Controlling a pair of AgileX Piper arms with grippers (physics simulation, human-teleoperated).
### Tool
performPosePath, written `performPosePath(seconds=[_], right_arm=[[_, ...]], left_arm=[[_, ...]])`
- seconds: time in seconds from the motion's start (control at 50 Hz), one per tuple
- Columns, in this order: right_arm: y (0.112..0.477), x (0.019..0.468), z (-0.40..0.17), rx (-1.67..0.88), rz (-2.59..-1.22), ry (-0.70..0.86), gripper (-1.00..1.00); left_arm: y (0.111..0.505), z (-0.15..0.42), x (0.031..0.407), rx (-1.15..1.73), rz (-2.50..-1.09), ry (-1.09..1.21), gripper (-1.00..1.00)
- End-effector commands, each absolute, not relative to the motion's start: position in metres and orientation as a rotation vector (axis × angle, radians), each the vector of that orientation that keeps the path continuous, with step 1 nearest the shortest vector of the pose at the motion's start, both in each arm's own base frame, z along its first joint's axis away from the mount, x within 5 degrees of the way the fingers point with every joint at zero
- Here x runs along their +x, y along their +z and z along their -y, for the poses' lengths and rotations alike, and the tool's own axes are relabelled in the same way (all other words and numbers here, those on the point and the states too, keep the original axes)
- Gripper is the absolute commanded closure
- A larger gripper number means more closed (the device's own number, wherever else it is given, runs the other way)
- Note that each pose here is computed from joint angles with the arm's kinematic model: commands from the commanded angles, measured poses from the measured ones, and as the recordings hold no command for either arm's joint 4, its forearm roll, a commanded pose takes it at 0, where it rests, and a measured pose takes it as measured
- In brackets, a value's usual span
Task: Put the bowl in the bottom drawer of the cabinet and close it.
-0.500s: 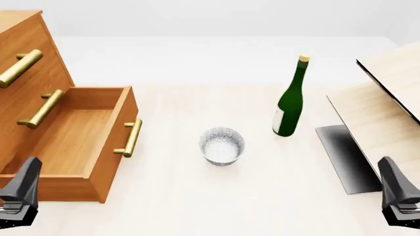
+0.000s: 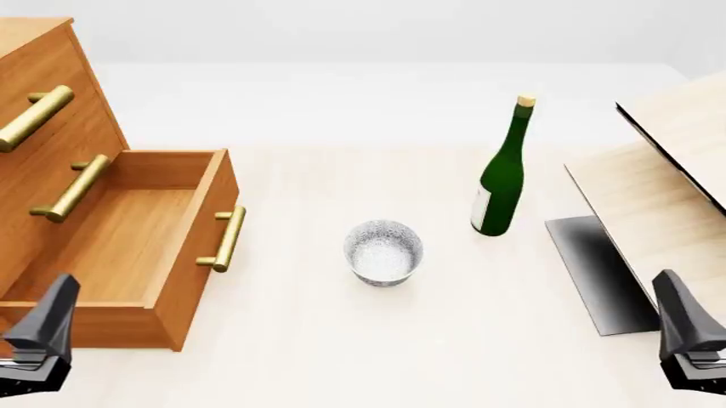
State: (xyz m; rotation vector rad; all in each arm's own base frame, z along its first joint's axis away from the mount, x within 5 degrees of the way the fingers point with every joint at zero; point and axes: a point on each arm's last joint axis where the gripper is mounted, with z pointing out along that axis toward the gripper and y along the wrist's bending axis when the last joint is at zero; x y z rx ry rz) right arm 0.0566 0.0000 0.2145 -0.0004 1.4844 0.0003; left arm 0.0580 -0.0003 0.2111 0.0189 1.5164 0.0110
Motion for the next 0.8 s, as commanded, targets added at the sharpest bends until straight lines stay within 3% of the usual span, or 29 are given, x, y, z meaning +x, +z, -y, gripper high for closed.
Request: performPosePath(seconds=[0.02, 0.8], right_arm=[[0.214, 0.057, 0.0, 0.0, -1.484, 0.0, -1.0], [0.214, 0.057, 0.0, 0.0, -1.484, 0.0, -1.0]], left_arm=[[0.211, 0.001, 0.058, 0.016, -1.518, 0.0, -1.0], [0.224, 0.007, 0.08, 0.075, -1.611, -0.073, -1.0]])
